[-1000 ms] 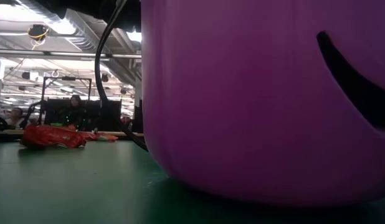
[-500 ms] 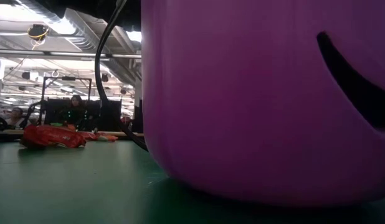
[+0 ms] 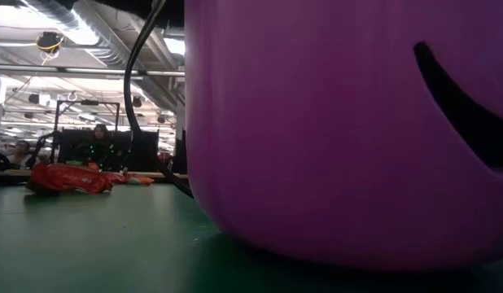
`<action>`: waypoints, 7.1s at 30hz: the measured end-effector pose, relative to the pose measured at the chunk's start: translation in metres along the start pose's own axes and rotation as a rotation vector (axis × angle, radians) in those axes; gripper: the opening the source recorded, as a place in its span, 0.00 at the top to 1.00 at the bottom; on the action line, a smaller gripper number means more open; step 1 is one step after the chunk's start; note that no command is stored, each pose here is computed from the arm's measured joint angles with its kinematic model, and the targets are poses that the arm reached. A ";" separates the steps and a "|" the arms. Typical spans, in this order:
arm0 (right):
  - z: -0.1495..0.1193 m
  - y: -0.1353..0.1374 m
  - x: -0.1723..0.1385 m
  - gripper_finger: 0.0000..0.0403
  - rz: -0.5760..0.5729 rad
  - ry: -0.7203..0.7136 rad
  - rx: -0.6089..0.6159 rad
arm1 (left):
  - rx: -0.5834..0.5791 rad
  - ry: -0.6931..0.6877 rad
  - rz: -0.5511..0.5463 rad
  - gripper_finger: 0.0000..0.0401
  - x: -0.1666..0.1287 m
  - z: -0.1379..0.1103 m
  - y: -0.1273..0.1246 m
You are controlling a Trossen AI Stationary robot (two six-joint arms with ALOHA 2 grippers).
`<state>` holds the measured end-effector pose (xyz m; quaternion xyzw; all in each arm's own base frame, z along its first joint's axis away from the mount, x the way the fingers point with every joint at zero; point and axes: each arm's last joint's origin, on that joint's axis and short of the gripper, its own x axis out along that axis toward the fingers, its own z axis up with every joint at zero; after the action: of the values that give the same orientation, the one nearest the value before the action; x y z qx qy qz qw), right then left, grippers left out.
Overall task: Sort candy
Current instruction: Put the orange candy into the orange bucket, then put the red candy into the black bucket
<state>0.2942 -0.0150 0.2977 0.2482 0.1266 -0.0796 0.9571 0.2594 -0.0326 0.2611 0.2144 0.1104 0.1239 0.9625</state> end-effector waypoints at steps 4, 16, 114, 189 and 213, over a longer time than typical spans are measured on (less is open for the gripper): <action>0.009 -0.009 -0.029 1.00 -0.192 0.069 -0.023 | -0.036 -0.001 -0.009 0.46 -0.003 0.010 0.006; 0.001 -0.046 -0.115 1.00 -0.867 0.297 0.041 | -0.260 -0.074 -0.206 0.47 -0.003 0.012 0.028; -0.055 0.082 -0.051 0.60 -0.285 0.031 -0.301 | -0.346 0.009 -0.163 0.47 0.004 -0.003 0.046; -0.041 0.101 -0.053 0.60 0.050 0.000 -0.400 | -0.691 1.405 0.590 0.92 -0.031 -0.226 0.176; -0.038 0.097 -0.053 0.60 -0.106 -0.072 -0.429 | -0.770 0.387 0.011 0.99 -0.031 -0.033 0.143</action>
<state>0.2565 0.0922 0.3242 0.0289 0.1191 -0.1098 0.9864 0.1936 0.0968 0.2995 -0.1871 0.2336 0.1991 0.9332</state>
